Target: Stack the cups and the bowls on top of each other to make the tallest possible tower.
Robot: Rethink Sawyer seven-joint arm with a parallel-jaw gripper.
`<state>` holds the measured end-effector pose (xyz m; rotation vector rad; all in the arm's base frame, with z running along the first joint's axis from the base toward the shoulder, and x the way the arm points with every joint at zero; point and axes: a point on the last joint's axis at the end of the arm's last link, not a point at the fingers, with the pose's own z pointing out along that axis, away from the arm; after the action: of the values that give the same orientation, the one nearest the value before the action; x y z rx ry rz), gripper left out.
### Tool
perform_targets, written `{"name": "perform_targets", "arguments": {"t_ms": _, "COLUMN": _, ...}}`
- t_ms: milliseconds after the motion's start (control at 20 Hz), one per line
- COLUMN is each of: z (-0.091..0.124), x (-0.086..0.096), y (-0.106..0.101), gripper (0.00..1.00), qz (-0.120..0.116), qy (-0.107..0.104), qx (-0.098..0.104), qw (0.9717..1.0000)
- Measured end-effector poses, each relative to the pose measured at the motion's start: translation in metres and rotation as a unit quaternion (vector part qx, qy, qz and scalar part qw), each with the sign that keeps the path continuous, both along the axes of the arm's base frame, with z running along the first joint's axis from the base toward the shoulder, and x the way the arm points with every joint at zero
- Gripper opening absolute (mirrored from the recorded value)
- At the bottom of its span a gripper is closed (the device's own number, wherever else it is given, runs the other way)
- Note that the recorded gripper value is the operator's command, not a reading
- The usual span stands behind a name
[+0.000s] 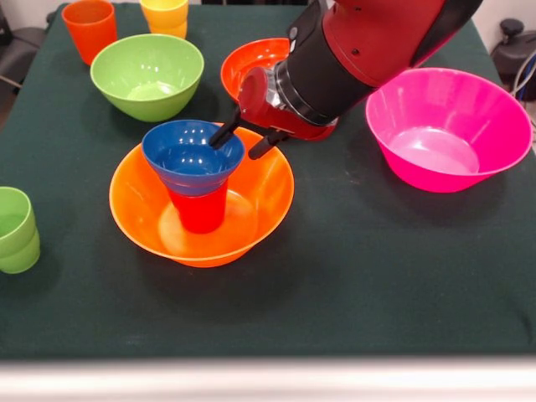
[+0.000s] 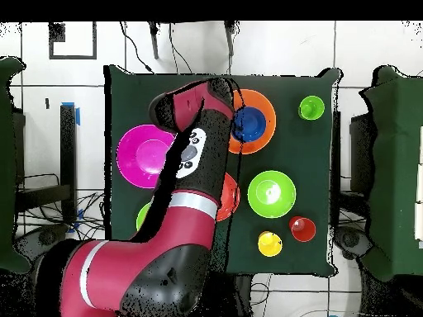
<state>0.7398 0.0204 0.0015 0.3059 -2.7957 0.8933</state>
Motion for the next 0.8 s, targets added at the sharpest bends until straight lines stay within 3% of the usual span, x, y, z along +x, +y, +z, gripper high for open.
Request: {"name": "perform_targets", "arguments": {"t_ms": 800, "z": 0.0, "x": 0.0001, "y": -0.005, "gripper": 1.0, "qz": -0.003, "qy": 0.0, "qx": 0.0, "qw": 1.0}}
